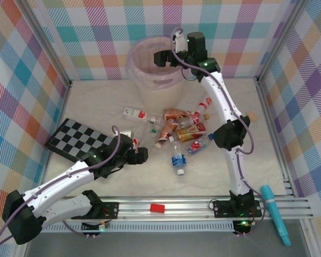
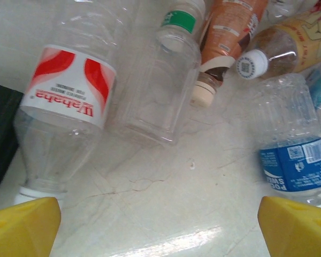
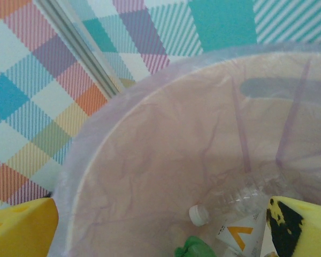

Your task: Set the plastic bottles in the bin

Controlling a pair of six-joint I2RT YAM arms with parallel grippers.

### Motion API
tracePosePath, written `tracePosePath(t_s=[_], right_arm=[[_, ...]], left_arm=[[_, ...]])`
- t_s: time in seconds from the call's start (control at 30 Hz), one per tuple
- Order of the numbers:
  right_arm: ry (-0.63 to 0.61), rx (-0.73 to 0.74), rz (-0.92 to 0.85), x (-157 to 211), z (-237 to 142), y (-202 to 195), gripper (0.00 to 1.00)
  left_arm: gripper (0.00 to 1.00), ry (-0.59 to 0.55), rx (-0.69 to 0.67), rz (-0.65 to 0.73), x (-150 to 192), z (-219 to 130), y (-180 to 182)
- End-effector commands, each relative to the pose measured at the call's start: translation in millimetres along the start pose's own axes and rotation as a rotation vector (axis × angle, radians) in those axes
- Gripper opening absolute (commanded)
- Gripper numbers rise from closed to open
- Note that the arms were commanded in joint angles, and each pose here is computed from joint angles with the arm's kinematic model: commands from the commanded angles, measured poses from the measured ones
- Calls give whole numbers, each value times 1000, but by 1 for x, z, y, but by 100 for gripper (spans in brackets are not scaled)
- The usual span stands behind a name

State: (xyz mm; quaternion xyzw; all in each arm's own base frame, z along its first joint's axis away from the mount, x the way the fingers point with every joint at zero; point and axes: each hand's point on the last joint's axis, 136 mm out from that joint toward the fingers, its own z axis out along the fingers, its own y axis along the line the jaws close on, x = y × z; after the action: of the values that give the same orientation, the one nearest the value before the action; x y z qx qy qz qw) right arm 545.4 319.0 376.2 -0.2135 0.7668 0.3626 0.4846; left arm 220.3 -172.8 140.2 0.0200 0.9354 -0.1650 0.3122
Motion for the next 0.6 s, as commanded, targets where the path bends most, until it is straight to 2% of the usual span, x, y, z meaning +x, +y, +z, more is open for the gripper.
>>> tracePosePath(t_s=[0.0, 0.07, 0.3, 0.57], right_arm=[[-87, -50, -118, -51, -62, 47, 99], [-63, -38, -102, -49, -74, 48, 100], [39, 31, -53, -21, -120, 57, 100], [120, 177, 58, 31, -197, 51, 98]], left_arm=[[93, -41, -73, 45, -13, -11, 8], [92, -44, -108, 66, -17, -13, 14], [75, -9, -181, 86, -30, -1, 33], [77, 61, -152, 76, -36, 29, 44]])
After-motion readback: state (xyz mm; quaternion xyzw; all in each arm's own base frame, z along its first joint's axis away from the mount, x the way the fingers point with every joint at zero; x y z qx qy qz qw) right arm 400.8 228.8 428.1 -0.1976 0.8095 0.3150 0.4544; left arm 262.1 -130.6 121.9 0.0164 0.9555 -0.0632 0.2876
